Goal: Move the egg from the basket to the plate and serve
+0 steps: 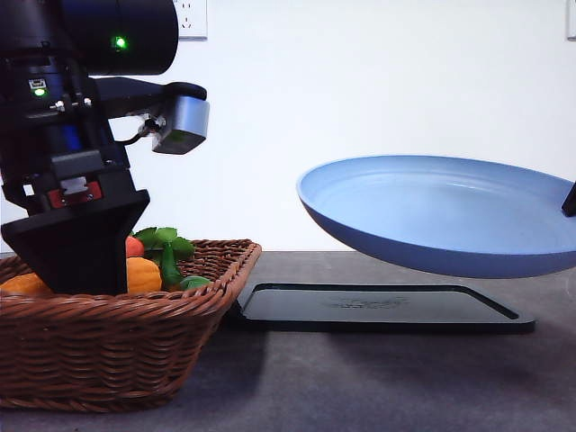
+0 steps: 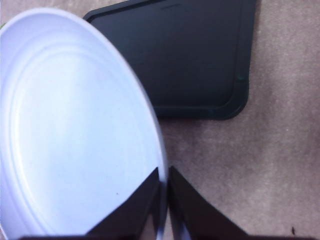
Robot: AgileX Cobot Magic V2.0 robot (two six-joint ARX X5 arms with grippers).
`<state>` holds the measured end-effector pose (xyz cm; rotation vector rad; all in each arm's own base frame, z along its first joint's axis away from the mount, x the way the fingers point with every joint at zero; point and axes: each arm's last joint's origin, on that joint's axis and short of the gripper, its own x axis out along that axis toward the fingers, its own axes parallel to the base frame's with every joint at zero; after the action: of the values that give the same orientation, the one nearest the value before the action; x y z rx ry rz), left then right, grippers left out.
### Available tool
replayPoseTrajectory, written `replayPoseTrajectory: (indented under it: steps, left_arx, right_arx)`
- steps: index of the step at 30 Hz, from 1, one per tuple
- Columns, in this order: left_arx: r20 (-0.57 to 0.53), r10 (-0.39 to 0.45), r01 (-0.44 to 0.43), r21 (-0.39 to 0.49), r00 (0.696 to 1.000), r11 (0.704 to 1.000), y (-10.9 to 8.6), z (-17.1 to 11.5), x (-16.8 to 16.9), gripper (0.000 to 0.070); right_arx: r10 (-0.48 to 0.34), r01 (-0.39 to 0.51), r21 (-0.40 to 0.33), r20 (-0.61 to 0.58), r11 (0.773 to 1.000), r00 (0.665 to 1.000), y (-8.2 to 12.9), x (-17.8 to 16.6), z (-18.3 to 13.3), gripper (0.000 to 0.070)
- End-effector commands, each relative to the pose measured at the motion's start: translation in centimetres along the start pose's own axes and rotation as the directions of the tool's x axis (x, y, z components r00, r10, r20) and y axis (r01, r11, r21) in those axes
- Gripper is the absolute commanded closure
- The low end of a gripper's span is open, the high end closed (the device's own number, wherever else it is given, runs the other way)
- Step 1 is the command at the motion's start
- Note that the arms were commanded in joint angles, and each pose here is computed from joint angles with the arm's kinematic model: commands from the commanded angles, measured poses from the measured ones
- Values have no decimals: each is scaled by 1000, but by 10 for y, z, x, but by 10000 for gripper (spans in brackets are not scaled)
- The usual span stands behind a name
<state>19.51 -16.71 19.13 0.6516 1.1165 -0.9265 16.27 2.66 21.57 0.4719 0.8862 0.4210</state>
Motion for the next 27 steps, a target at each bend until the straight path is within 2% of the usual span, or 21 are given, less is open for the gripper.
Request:
replayPoseTrajectory:
  steps: [1,12,19,27]
  left_arx:
    - [-7,-1,1,0,1000,1000,0,4,2,240]
    - [-54,3,-6,-57,999,998,-1,0,2,249]
    - [-59,1,-5,-68,998,998,-1,-1,2,414]
    - [-55,2,-6,-66,998,998,-1,0,2,532]
  right_arx:
    - [11,-10,-15,10,1000,1000,1,-1,2,700]
    - [11,-11,-15,10,1000,1000,1,-1,2,700]
    - [11,-10,-15,10,1000,1000,1,-1,2,700]
    - [11,-11,-15,10,1000,1000,1,-1,2,700]
